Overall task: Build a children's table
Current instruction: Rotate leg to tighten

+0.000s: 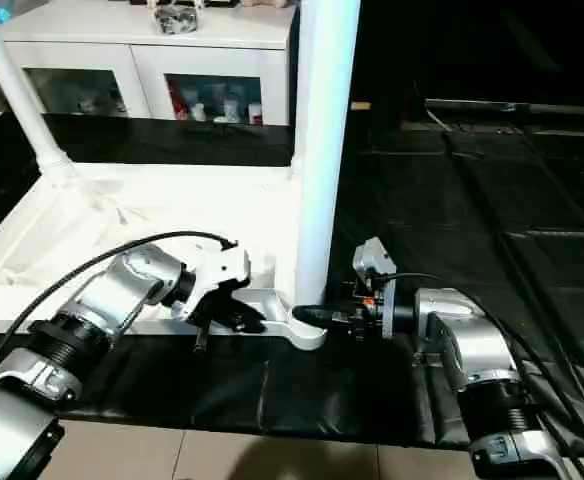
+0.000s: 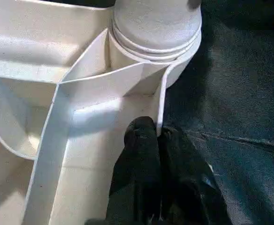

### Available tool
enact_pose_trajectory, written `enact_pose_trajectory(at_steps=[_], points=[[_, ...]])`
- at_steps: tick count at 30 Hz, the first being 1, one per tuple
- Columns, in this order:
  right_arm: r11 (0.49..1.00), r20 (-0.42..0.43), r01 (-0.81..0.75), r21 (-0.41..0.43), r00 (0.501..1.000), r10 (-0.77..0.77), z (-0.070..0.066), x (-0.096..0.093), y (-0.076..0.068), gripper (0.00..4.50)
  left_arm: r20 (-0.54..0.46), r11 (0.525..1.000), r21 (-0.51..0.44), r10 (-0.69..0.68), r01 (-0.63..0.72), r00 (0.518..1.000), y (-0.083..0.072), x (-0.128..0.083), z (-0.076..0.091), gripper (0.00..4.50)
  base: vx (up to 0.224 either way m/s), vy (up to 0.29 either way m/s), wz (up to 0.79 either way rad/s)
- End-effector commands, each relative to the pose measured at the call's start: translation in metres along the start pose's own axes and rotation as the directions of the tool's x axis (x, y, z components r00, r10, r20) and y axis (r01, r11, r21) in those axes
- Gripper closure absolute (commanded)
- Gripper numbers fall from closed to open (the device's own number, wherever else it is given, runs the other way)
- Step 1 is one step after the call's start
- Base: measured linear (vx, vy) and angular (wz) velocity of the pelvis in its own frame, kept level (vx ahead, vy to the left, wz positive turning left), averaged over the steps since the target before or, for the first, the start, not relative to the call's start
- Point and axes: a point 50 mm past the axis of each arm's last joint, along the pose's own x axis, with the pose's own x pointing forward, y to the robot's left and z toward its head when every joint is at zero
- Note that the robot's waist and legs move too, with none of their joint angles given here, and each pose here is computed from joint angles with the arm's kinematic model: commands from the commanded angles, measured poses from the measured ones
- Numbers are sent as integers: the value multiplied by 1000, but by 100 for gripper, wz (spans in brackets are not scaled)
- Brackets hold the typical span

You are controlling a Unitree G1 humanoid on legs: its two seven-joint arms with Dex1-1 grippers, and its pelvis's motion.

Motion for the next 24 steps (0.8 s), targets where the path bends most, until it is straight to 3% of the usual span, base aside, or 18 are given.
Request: enact_pose_trajectory(at_steps=[1, 17, 24], points=[[996, 14, -78, 45, 997, 78, -6, 24, 12, 239, 45, 998, 2, 61, -61, 997, 4, 6, 13, 450, 0, 0, 0], [981, 12, 179, 69, 984, -180, -8, 50, -2, 247, 78, 982, -80, 175, -168, 982, 9, 9, 17, 450, 0, 0, 0], [936, 37, 339, 98, 938, -343, -5, 67, -11, 250, 101, 961, -124, 260, -247, 960, 12, 17, 24, 450, 0, 0, 0]])
